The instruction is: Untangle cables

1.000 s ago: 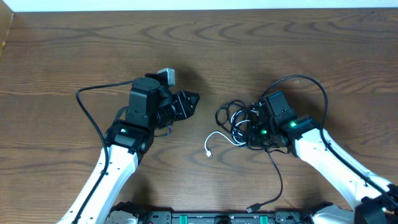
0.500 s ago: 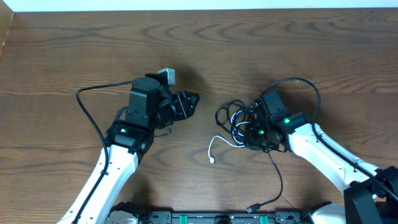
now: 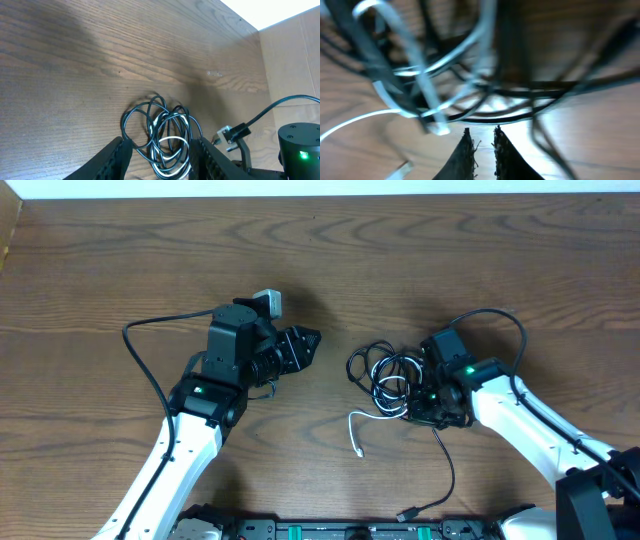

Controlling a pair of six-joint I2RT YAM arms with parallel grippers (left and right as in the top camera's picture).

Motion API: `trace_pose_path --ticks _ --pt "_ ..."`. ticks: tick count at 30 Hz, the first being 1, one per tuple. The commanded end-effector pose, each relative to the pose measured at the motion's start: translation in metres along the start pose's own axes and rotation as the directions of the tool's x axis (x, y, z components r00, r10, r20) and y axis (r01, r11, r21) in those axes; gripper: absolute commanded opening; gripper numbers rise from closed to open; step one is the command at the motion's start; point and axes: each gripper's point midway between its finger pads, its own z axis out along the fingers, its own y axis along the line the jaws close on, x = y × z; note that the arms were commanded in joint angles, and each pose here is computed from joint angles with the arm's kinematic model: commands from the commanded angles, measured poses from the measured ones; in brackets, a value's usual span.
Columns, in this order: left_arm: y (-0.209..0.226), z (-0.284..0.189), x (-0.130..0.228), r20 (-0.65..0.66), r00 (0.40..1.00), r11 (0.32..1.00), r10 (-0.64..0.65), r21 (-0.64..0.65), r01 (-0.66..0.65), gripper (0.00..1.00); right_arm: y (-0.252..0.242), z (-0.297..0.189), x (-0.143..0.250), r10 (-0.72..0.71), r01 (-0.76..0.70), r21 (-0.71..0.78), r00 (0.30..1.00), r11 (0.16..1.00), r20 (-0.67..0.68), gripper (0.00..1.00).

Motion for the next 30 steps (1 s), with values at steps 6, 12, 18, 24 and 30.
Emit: trace_pose_path --ticks 6,12,18,24,30 --pt "0.0 0.001 -0.001 0.001 1.0 1.0 0.015 -0.004 -0.015 0.44 -0.018 -0.009 -0.032 0.031 -0.037 0.053 0.992 0.998 0.12 0.15" --pt "0.0 0.001 -0.001 0.001 1.0 1.0 0.016 -0.004 -0.016 0.44 0.001 -0.01 -0.039 0.022 -0.016 -0.045 0.991 0.999 0.135 0.2" --pt "0.0 0.001 -0.001 0.001 1.0 1.0 0.016 -0.005 -0.016 0.44 0.004 -0.011 -0.042 0.02 -0.011 -0.059 0.989 0.998 0.146 0.21" --pt "0.0 0.001 -0.001 0.001 1.0 1.0 0.016 -0.005 -0.016 0.44 0.014 -0.011 -0.038 0.015 -0.002 -0.114 0.993 0.994 0.119 0.2" --pt "0.0 0.001 -0.001 0.001 1.0 1.0 0.016 -0.005 -0.016 0.44 0.014 -0.011 -0.036 0.014 -0.001 -0.113 0.994 0.994 0.111 0.21"
